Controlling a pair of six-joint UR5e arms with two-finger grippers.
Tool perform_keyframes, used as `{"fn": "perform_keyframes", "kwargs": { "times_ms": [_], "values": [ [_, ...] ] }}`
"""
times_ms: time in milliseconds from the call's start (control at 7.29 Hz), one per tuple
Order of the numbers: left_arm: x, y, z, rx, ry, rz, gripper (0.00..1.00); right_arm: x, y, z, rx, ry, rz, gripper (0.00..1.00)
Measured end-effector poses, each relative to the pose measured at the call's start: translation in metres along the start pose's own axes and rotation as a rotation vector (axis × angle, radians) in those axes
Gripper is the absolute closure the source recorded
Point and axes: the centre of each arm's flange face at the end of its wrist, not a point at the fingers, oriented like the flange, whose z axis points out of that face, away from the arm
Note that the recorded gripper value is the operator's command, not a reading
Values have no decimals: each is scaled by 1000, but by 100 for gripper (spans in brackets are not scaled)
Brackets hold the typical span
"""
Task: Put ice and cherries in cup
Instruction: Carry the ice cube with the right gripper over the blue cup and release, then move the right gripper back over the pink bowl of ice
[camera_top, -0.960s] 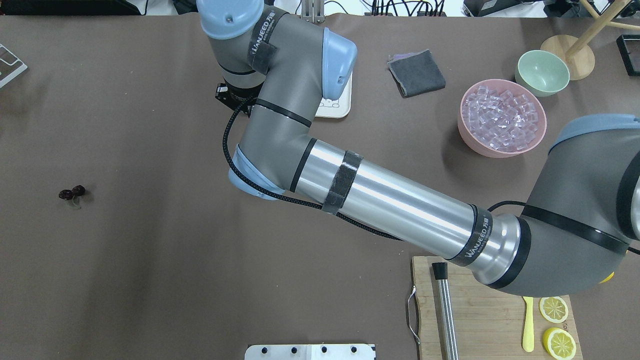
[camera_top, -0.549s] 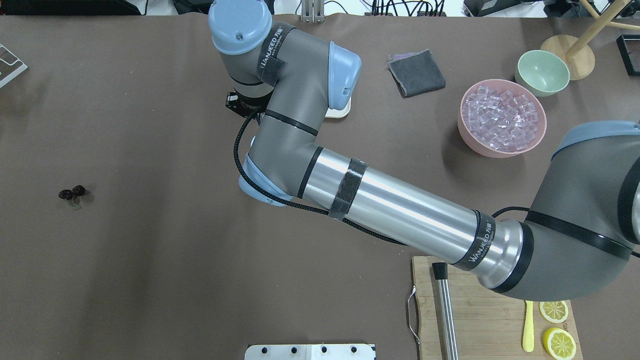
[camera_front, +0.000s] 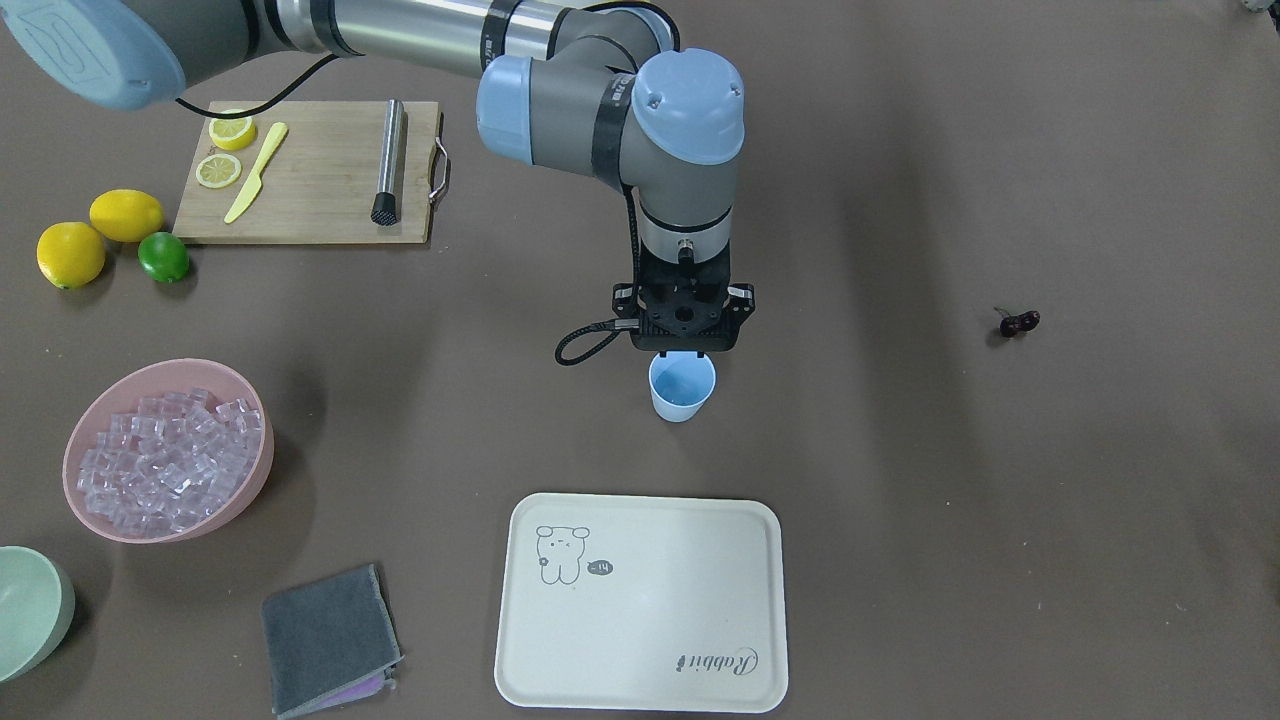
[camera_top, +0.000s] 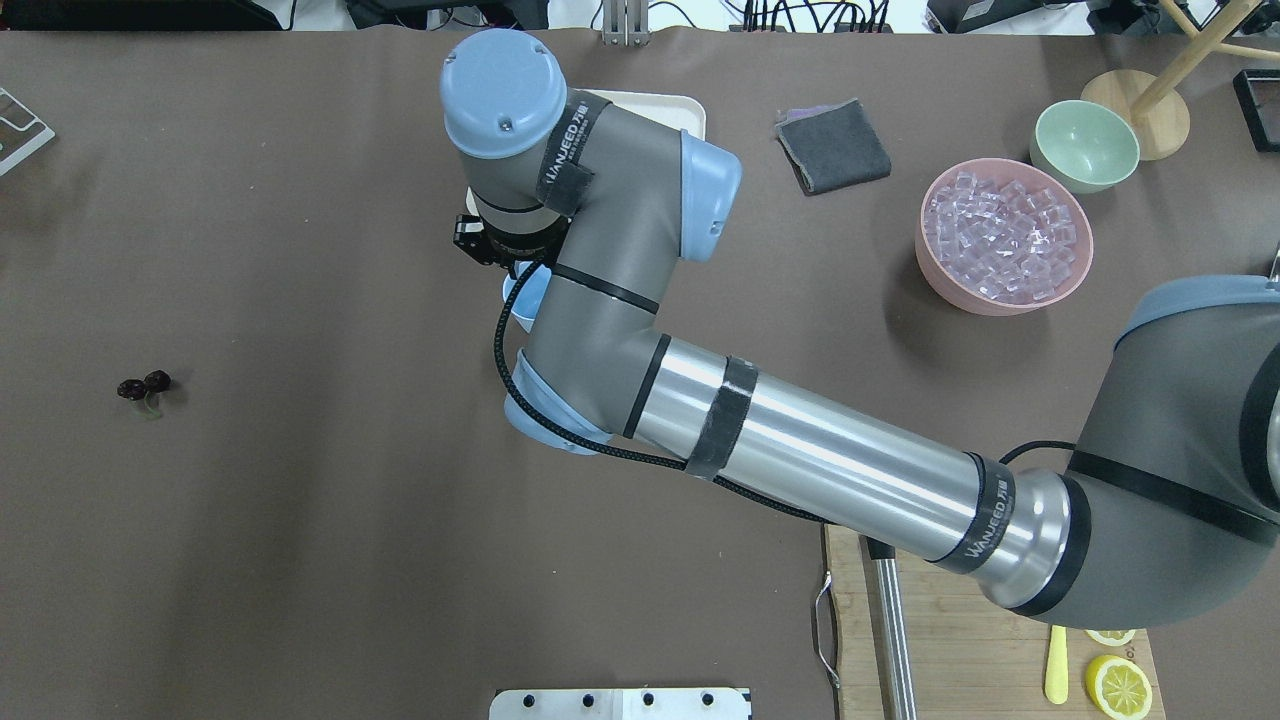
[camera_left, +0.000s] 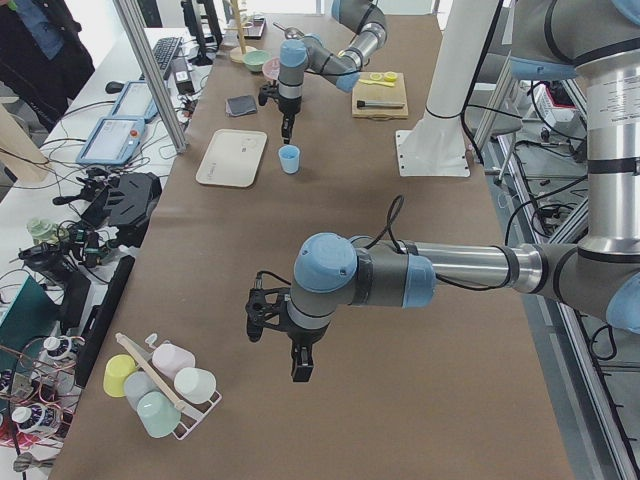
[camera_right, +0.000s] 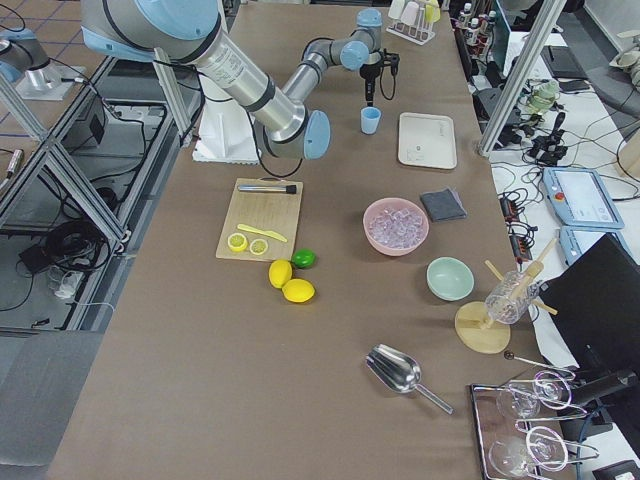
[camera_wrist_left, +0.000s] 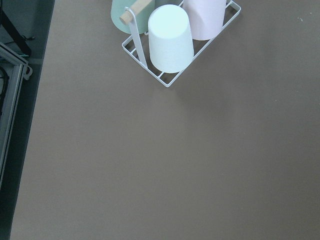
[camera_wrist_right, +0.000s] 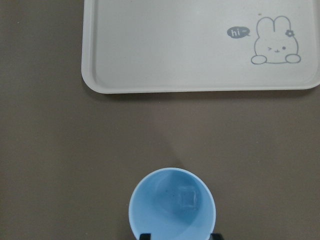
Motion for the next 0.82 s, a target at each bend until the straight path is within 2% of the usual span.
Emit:
{"fn": "perform_keyframes", "kwargs": {
  "times_ms": [137, 412, 549, 686, 823],
  "values": [
    [0, 0, 0, 0, 0, -1, 2, 21, -3, -4, 5, -8, -2, 21],
    [0, 0, 0, 1, 0, -1, 2, 109, -45, -13, 3, -2, -34, 22],
    [1, 0, -1, 1, 0, -1, 2, 175, -70, -15, -7, 15, -81, 24],
    [1, 0, -1, 2, 0, 0, 2, 251, -90, -17, -11, 47, -162, 29],
    [2, 0, -2, 4, 0, 2, 2, 322, -108, -20, -19, 86, -234, 30]
  ]
}}
